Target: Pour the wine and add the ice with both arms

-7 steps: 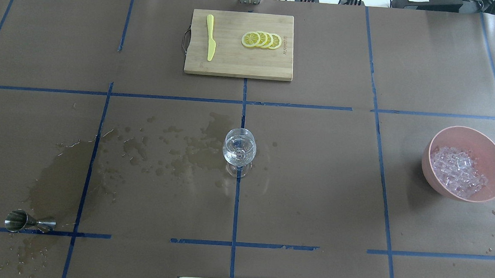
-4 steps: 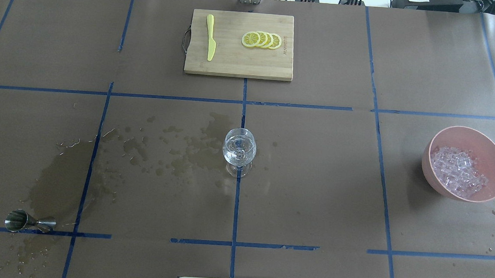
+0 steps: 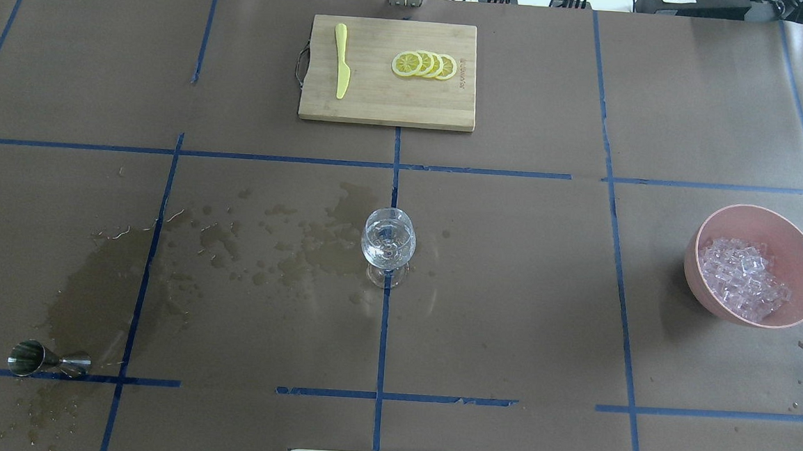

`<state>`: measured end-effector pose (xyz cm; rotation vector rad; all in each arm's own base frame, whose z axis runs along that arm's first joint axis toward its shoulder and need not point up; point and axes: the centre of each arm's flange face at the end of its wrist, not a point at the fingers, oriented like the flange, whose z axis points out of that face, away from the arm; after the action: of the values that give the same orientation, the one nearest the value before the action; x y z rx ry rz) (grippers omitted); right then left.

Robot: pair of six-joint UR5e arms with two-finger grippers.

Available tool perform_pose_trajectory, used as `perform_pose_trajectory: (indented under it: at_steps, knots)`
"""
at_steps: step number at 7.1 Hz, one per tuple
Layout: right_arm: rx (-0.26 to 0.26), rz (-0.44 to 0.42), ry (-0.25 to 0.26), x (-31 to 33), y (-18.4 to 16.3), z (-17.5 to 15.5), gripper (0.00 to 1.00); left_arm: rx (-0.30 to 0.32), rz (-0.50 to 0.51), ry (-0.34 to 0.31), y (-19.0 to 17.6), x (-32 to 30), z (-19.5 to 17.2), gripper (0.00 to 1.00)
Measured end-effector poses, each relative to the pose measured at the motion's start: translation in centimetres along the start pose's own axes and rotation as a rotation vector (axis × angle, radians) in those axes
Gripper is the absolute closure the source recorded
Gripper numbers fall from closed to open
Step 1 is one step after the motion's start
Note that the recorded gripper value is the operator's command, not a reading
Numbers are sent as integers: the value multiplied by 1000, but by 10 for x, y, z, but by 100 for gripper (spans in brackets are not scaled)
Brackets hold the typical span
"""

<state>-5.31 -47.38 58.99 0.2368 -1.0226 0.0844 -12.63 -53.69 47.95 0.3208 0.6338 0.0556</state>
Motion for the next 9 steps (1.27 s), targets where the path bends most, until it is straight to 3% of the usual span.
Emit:
perform_pose_trajectory:
  at_steps: [1,3,6,9]
  knots:
    - [-19,9,8,-23,10,15,0,-88,-16,9,17,-6,7,0]
    - [-45,1,39,-68,40,42,5,-164,-40,23,56,-16,23,0]
    - [-84,1,80,-98,77,70,19,-182,-46,27,70,-20,29,0]
    - [-93,19,141,-85,90,78,30,-183,-48,33,76,-19,29,0]
